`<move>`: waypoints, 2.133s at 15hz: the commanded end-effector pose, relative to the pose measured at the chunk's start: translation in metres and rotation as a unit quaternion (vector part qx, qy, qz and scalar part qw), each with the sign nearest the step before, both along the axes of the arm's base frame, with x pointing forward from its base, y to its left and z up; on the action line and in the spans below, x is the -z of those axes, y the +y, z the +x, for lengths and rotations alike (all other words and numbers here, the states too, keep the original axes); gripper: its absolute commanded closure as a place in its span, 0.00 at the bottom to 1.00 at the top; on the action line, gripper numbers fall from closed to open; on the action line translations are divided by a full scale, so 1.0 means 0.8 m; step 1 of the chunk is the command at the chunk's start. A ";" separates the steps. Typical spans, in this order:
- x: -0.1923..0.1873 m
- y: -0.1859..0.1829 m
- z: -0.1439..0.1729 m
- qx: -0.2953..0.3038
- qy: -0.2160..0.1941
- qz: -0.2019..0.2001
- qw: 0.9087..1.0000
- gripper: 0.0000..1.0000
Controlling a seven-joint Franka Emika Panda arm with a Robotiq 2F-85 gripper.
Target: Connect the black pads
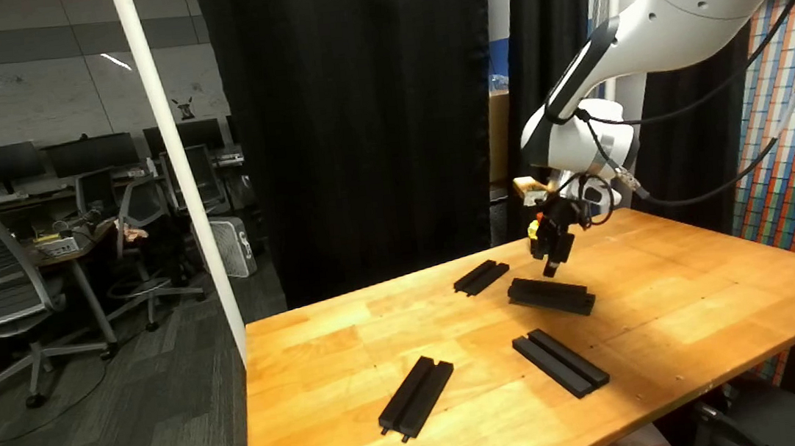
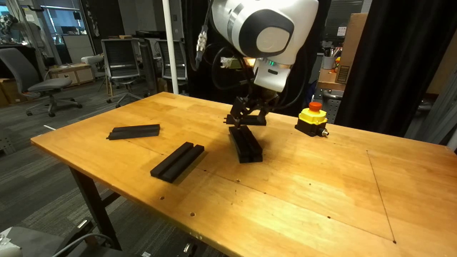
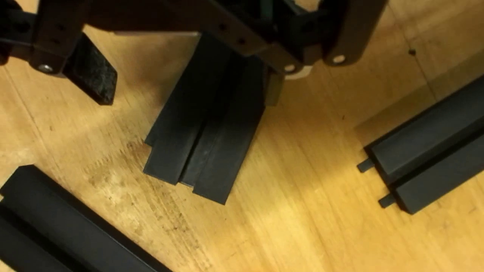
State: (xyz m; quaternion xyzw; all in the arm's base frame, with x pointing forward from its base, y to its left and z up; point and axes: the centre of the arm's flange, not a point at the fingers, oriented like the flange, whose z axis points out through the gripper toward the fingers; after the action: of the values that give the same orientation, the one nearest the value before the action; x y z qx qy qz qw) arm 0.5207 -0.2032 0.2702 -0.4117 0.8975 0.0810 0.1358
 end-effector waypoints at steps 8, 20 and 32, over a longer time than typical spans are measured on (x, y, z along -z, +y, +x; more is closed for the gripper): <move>-0.111 0.017 0.178 -0.281 0.002 -0.044 0.959 0.00; -0.026 0.050 0.234 -0.562 0.011 -0.078 0.824 0.00; 0.021 0.109 0.250 -0.608 -0.009 -0.123 0.784 0.00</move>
State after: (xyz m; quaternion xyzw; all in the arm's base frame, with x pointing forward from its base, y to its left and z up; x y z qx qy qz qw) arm 0.7169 -0.1189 0.2538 -0.8941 0.4462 0.0377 -0.0087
